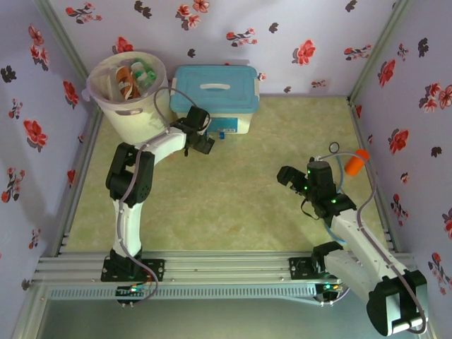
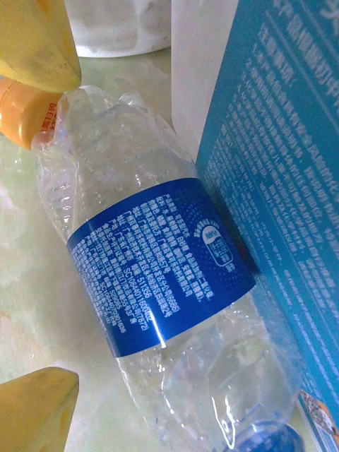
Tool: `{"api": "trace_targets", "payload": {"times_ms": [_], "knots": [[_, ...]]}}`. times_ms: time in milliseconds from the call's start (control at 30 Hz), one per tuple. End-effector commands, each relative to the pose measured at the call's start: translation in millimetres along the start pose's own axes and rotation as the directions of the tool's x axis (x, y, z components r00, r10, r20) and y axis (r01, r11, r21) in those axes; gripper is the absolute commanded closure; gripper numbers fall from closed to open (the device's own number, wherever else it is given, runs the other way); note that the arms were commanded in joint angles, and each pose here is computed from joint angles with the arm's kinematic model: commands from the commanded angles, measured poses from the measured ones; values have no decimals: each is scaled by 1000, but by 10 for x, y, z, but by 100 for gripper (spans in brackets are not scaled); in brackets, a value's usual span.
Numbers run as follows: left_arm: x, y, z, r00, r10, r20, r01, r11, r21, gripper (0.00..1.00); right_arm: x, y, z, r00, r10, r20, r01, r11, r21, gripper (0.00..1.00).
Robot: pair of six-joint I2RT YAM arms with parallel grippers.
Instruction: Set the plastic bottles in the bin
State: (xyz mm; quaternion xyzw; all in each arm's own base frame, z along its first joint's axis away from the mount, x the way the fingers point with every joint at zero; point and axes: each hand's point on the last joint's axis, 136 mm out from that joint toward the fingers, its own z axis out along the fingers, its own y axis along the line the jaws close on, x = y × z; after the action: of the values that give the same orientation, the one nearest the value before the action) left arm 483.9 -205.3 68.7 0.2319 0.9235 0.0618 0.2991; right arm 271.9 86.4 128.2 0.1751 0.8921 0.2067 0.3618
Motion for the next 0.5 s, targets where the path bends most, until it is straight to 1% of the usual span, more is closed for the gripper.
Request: {"api": "trace_targets", "payload": {"times_ms": [0, 133, 267, 333, 400, 467], "knots": [[50, -66, -44, 1000, -3, -25, 4, 999, 32, 0, -36, -1, -6, 1000, -12, 16, 12, 1000, 9, 1], [112, -259, -110, 999, 17, -34, -14, 998, 63, 0, -22, 9, 28, 1000, -4, 9, 4, 1000, 2, 1], [153, -539, -245, 999, 27, -28, -24, 994, 109, 0, -26, 18, 26, 1000, -5, 9, 5, 1000, -2, 1], [168, -677, -350, 999, 34, -16, -31, 991, 131, 0, -21, 5, 20, 1000, -5, 11, 5, 1000, 3, 1], [199, -820, -489, 1000, 15, -13, -13, 988, 151, 0, -19, -5, 9, 1000, -8, 13, 8, 1000, 5, 1], [184, -964, -688, 999, 30, 24, -34, 985, 169, 0, -20, -13, -6, 1000, -10, 17, 9, 1000, 8, 1]]}}
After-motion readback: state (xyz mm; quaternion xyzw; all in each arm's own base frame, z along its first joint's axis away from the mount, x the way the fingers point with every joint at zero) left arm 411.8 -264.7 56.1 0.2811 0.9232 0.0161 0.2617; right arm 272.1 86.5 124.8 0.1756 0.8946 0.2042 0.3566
